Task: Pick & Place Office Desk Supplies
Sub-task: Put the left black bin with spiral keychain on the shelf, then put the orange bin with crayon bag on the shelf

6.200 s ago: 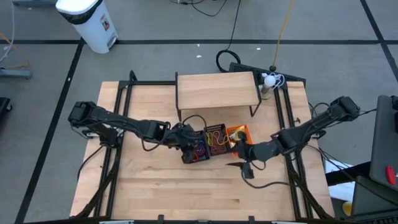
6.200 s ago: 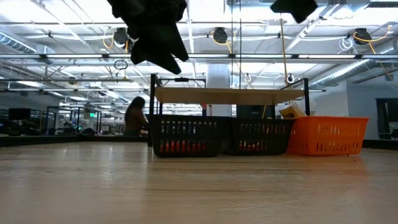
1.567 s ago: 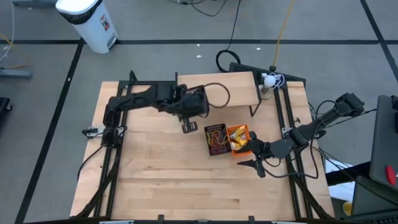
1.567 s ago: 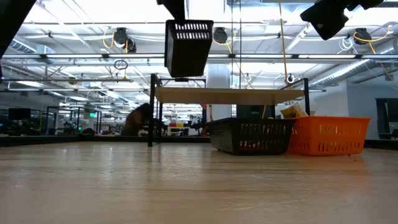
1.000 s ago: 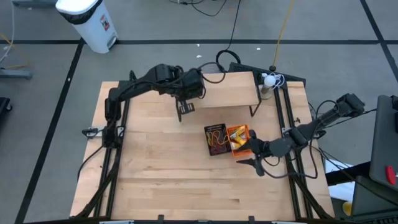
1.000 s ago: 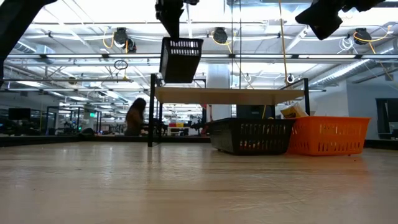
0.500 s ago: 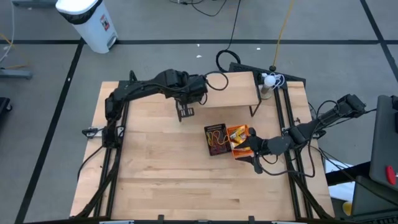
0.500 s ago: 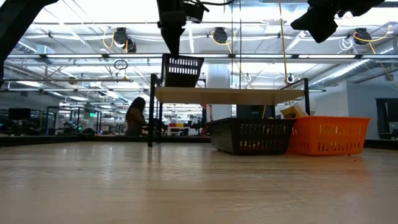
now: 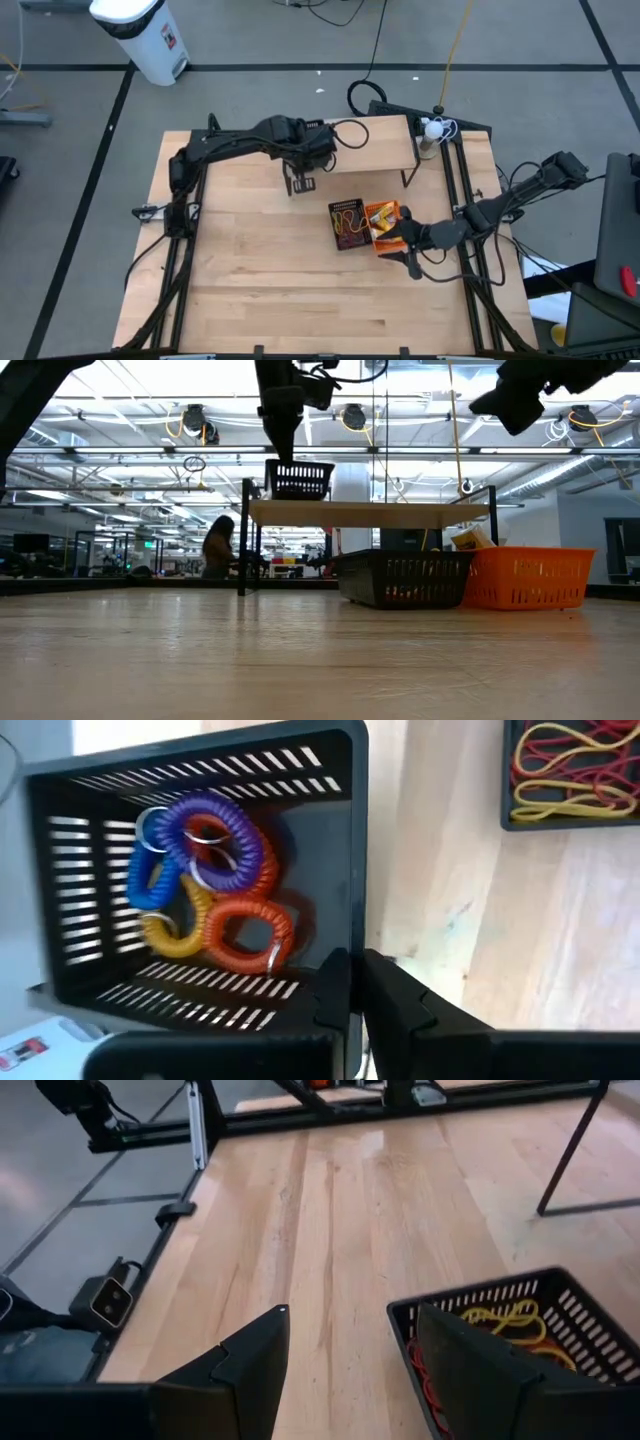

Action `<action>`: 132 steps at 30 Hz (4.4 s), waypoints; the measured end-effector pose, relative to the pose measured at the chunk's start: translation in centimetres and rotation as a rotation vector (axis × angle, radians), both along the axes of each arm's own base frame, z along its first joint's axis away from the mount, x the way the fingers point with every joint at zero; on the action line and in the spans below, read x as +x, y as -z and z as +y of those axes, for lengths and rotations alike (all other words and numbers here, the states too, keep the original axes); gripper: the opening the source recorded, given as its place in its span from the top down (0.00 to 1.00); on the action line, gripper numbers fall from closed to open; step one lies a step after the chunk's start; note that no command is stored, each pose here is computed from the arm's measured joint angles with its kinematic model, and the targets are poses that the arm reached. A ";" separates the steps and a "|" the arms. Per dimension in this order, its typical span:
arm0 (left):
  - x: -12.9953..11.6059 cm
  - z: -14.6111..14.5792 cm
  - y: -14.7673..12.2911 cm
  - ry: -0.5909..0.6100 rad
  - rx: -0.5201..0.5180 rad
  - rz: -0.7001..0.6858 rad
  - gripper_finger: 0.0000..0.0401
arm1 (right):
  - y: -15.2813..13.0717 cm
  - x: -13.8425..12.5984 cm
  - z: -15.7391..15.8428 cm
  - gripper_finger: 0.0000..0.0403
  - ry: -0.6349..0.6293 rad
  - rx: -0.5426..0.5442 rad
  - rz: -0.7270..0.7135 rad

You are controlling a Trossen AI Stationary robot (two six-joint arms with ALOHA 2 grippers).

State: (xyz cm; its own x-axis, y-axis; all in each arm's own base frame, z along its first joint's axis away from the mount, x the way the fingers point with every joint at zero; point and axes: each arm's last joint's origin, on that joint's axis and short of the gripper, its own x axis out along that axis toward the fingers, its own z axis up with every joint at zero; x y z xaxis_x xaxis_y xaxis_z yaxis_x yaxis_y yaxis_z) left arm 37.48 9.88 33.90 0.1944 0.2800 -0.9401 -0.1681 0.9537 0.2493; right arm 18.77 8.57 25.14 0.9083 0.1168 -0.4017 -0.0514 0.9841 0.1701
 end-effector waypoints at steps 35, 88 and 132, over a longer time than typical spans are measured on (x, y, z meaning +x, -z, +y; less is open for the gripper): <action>0.4 -0.3 0.2 -0.023 -0.123 -0.062 0.93 | 0.7 0.1 -0.4 0.48 0.027 0.015 0.014; 3.2 -20.9 -3.5 0.221 -0.269 -0.534 0.37 | 4.4 -4.6 -2.2 0.48 0.074 -0.012 0.622; 1.9 -24.9 -3.5 0.198 -0.348 -0.527 0.36 | 11.2 1.6 -1.7 0.95 -0.012 -0.115 0.816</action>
